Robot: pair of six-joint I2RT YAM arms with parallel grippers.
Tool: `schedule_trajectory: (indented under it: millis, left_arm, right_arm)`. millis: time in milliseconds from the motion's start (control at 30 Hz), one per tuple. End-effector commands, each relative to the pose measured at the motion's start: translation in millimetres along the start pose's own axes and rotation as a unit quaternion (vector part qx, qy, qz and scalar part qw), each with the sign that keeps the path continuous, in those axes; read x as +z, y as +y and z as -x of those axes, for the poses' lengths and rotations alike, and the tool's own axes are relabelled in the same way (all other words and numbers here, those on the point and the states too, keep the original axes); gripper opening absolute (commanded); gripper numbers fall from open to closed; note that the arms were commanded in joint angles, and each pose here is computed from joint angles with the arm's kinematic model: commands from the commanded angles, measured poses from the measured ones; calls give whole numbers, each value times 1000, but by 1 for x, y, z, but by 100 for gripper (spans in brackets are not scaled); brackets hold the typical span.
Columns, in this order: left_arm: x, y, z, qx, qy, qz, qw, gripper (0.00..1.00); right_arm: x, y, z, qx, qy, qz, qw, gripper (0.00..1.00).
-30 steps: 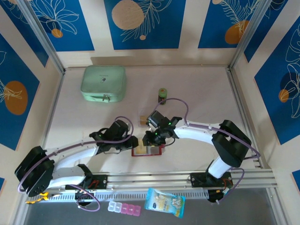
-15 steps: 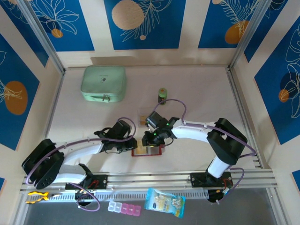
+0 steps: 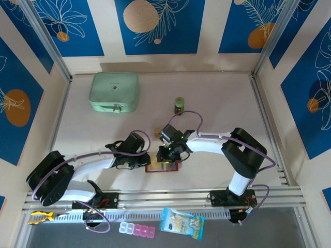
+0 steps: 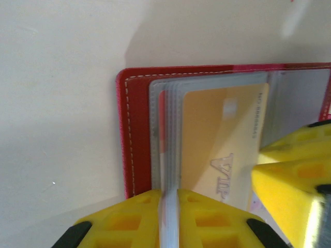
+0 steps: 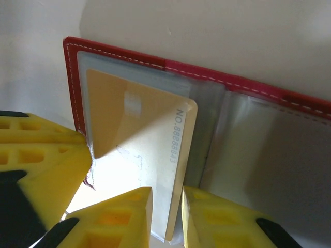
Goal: Take the credit cards out of the card holder
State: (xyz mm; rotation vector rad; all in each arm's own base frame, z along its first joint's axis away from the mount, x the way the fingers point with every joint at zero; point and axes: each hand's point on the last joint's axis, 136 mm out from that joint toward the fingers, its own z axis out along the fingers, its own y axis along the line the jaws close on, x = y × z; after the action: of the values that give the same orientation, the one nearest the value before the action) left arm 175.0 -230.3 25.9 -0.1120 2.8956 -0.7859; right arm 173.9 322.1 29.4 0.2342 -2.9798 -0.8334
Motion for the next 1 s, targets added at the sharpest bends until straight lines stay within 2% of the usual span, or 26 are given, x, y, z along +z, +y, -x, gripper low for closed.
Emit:
schedule_trajectory:
  millis: [0,200,467,700,967]
  left_arm:
    - [2,11,-3,-1,14,26,1000,14]
    - [4,15,-4,-5,17,33,999,14]
    - [3,14,-4,-3,17,33,999,13]
    - [4,13,-3,-4,17,31,999,13]
    - [3,13,-4,-4,18,30,999,13]
  right_arm:
    - [0,11,2,-4,2,15,1000,21]
    - [-3,9,2,-5,-2,9,1000,20]
    - [-12,6,3,-5,-17,-4,1000,24]
    - [-12,13,2,-8,-12,16,1000,19]
    - [-1,7,1,-2,-3,12,1000,19]
